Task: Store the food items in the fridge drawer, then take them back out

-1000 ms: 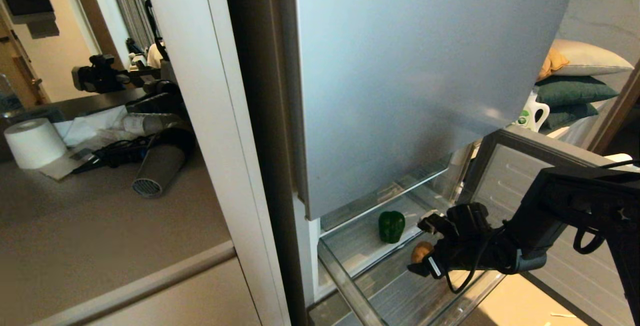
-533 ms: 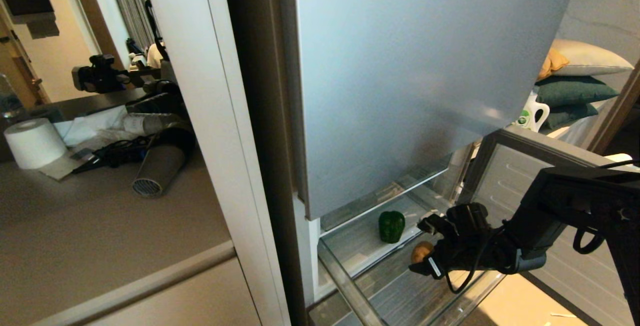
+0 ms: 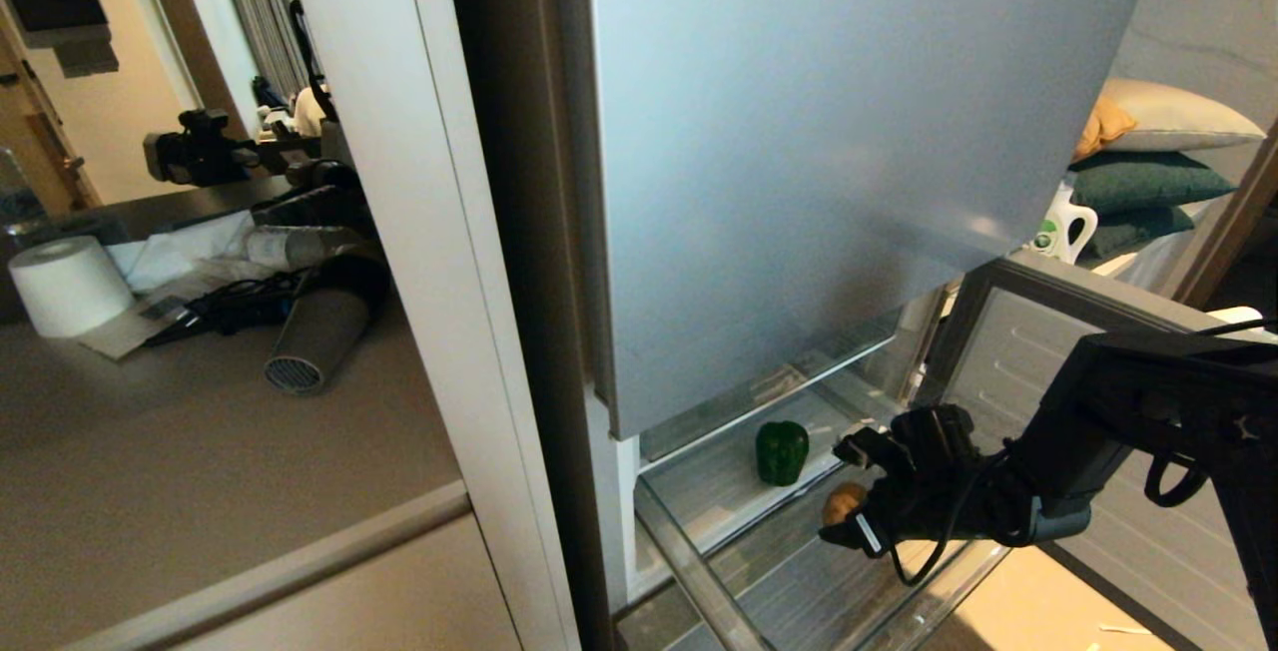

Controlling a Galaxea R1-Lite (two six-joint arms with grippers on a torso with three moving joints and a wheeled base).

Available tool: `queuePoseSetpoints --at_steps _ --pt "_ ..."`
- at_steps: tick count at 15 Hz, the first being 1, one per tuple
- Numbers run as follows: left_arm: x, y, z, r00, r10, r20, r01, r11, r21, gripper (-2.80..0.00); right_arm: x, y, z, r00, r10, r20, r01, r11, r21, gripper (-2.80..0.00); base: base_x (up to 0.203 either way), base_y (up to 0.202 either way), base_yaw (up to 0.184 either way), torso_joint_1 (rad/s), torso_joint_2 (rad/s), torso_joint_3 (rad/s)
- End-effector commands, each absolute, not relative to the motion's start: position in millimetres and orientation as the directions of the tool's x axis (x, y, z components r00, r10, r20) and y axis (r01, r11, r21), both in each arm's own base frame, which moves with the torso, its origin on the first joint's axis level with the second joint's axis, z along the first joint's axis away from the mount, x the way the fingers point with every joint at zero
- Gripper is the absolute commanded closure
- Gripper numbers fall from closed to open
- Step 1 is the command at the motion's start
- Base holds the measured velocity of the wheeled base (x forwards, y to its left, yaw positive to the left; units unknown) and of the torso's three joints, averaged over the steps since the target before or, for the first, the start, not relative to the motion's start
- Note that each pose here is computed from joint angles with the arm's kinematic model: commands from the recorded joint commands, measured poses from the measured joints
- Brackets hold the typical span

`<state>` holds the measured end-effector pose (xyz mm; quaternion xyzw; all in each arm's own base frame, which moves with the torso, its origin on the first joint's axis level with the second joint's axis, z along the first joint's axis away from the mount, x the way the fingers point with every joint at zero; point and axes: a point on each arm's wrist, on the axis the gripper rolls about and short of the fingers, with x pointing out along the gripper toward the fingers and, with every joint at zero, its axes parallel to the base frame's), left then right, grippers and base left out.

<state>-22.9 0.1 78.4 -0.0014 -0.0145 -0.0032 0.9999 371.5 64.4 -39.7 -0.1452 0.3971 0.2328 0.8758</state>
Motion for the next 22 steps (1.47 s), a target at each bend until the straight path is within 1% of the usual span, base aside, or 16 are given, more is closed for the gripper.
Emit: queuePoseSetpoints --at_steps 1,5,9,13,17,22 --pt "-22 0 75 1.0 -0.006 0.018 0.006 1.0 -0.003 0.0 375 67 -20 0.594 0.3 -0.746 -0.523 0.849 -0.075 0.0 0.0 0.0 0.0 0.0 0.0 0.0" --pt "-22 0 75 1.0 -0.006 0.018 0.006 1.0 -0.003 0.0 377 74 27 0.643 0.317 -0.697 -0.517 0.852 -0.089 0.0 0.0 0.0 0.0 0.0 0.0 0.0" --pt "-22 0 75 1.0 -0.006 0.018 0.006 1.0 -0.003 0.0 363 85 35 0.594 0.312 -0.741 -0.539 0.838 -0.08 0.0 0.0 0.0 0.0 0.0 0.0 0.0" --pt "-22 0 75 1.0 -0.006 0.018 0.006 1.0 -0.003 0.0 356 83 55 0.627 0.299 -0.719 -0.526 0.844 -0.108 0.0 0.0 0.0 0.0 0.0 0.0 0.0" --pt "-22 0 75 1.0 -0.006 0.018 0.006 1.0 -0.003 0.0 332 86 75 0.605 0.308 -0.735 -0.546 0.832 -0.101 0.0 0.0 0.0 0.0 0.0 0.0 0.0" --pt "-22 0 75 1.0 -0.006 0.018 0.006 1.0 -0.003 0.0 295 96 89 0.59 0.334 -0.735 -0.588 0.802 -0.107 0.0 0.0 0.0 0.0 0.0 0.0 0.0"
